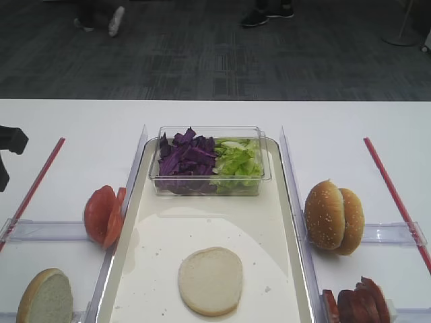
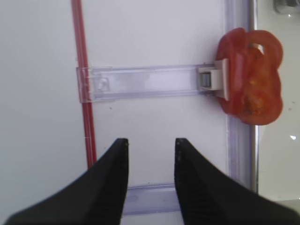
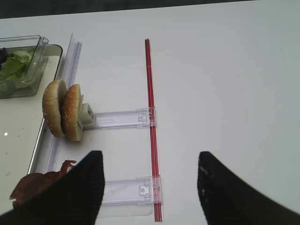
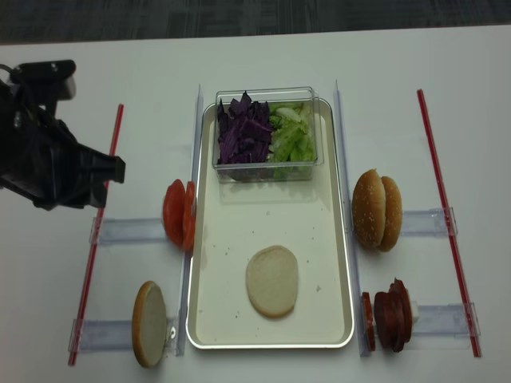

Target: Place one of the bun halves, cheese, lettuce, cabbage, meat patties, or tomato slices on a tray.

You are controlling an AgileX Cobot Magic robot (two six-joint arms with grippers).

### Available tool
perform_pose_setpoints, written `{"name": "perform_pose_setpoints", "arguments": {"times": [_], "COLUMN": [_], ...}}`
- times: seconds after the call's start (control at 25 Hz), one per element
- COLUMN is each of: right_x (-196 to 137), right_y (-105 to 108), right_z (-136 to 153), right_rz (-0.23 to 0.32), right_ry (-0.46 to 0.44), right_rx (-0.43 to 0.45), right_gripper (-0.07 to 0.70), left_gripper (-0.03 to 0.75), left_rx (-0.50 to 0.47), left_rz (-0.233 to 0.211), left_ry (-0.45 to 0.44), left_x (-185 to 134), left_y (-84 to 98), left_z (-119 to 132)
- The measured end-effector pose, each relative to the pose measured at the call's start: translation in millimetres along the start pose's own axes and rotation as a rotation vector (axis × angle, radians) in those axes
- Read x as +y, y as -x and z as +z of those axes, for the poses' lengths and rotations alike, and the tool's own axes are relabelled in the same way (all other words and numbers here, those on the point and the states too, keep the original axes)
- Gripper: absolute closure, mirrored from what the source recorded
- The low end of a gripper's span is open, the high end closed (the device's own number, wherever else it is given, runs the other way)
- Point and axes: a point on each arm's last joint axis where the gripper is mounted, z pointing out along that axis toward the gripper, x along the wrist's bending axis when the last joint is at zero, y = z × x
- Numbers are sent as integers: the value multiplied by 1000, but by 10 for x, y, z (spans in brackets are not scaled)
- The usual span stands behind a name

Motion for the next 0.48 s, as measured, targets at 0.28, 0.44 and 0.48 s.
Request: {"name": "perform_pose_setpoints", "arguments": {"times": [0.28,0.44,0.48], "right_x": [0,0,0], "right_y": [0,0,0], "right_z": [0,0,0], "right_rz": [0,0,-2], "right_ry": [0,0,0], "right_rx": [0,0,0], "right_gripper": [169,169,169], "left_gripper": [481,481,481], "left_rx": [77,103,103], "left_rz": [-41,-49,-49], "left_ry": [-19,-29,-31], "left_x": [-24,-36,-37], "left_y": [-233,-304,-303], "left_z": [-27,-34,-34]}}
